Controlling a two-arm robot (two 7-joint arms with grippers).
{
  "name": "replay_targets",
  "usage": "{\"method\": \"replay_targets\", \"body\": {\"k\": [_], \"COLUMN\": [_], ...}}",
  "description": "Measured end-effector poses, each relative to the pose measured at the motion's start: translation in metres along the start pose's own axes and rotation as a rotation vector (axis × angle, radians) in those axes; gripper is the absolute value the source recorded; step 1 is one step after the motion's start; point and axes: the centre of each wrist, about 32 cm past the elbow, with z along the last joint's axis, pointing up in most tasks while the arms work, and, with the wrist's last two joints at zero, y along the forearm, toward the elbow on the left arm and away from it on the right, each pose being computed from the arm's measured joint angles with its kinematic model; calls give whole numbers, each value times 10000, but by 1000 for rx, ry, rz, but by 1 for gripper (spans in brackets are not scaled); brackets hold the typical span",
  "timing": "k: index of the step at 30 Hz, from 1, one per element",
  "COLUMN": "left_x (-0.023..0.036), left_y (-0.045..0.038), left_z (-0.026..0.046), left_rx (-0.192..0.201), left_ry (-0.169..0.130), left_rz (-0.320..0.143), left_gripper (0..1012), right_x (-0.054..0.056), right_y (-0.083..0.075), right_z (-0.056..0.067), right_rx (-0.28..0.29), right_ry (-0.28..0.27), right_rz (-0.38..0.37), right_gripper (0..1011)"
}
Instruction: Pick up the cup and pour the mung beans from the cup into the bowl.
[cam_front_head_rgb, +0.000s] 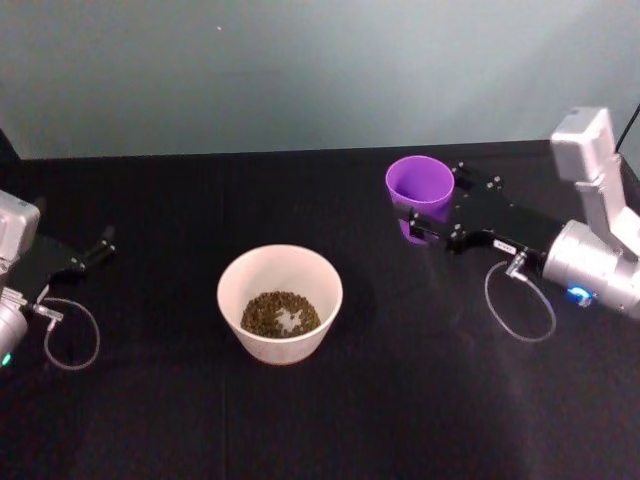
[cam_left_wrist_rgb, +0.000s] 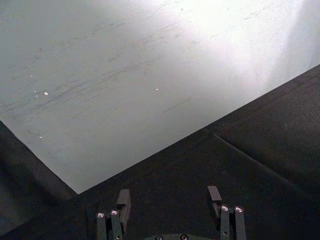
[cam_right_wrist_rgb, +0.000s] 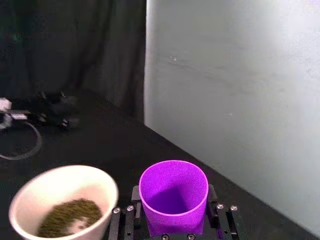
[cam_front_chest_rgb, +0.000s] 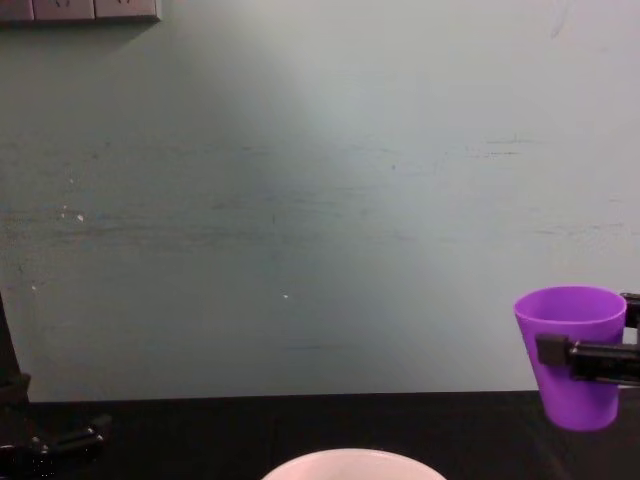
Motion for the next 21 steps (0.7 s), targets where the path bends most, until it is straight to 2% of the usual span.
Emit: {"method": "replay_targets", "body": {"k": [3, 6, 12, 21], "left_x": [0, 0, 0, 0], "left_y": [0, 0, 0, 0], "left_z": [0, 0, 0, 0], "left_rx": [0, 0, 0, 0], "left_ry": [0, 0, 0, 0], "left_rz": [0, 0, 0, 0], "left_gripper": [1000, 1000, 1000, 1000], "right_x": [12, -7, -28, -31], "right_y": [-16, -20, -31, -31], "right_z": [-38, -80, -121, -124], "right_rx": [11, 6, -1, -4], "right_ry": [82, 121, 156, 162], "right_rz": [37, 49, 52, 50], "right_gripper": [739, 739, 739, 739]}}
